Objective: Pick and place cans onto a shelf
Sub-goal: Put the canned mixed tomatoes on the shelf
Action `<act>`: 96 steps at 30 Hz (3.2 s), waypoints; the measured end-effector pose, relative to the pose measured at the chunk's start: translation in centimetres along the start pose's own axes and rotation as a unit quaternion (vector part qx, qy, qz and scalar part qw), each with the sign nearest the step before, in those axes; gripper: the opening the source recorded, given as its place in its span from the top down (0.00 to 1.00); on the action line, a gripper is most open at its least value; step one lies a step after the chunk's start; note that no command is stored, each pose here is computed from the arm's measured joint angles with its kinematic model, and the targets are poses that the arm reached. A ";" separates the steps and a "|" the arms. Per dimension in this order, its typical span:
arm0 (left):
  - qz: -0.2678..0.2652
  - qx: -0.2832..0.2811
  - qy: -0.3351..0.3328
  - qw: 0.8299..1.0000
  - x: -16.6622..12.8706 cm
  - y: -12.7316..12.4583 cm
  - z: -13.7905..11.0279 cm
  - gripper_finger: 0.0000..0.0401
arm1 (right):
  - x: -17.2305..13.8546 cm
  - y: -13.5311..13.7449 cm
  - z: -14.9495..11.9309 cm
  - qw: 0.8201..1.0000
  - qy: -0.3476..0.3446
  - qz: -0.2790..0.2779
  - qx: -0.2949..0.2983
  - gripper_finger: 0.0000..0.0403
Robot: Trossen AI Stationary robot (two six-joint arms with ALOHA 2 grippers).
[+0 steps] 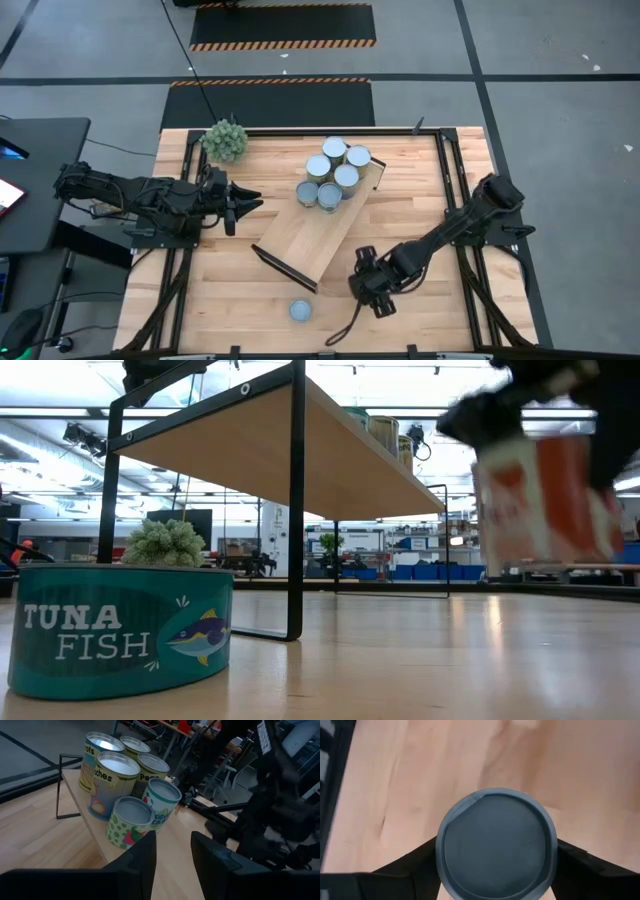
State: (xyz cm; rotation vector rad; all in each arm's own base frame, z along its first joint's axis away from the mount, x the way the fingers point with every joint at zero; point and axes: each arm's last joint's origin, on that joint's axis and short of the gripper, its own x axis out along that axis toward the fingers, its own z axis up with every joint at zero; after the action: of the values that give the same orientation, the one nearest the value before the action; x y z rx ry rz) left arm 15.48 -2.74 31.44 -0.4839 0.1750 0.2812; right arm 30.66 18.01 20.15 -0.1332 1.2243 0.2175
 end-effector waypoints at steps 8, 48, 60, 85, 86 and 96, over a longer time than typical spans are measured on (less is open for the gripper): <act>0.009 0.005 0.005 1.000 0.0 0.1 -0.1 0.68 | -7.1 -3.5 3.6 0.992 -0.049 -0.018 0.111 0.26; 0.008 -0.003 0.004 1.000 0.0 0.1 -0.1 0.68 | -8.3 -12.0 7.3 0.962 -0.148 -0.096 0.207 0.13; 0.008 -0.002 0.004 1.000 0.0 0.1 -0.1 0.68 | -10.7 -11.1 7.7 0.961 -0.147 -0.103 0.211 0.03; 0.043 0.035 0.055 0.997 3.0 -0.4 -2.0 0.68 | -8.6 -7.9 6.2 0.933 -0.147 -0.243 0.221 0.04; 0.043 0.035 0.054 0.997 3.0 -0.4 -2.0 0.68 | -8.7 -7.9 6.1 0.934 -0.142 -0.242 0.219 0.05; 0.010 0.030 0.078 0.996 2.9 -0.6 -2.2 0.68 | -10.5 -5.5 6.7 0.965 -0.131 -0.129 0.184 0.10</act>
State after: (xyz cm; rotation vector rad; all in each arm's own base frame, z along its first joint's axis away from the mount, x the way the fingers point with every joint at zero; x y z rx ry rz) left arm 18.24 -3.65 29.14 -0.4445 0.3401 0.2560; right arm 34.70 13.19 32.19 0.0595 0.9530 -0.2166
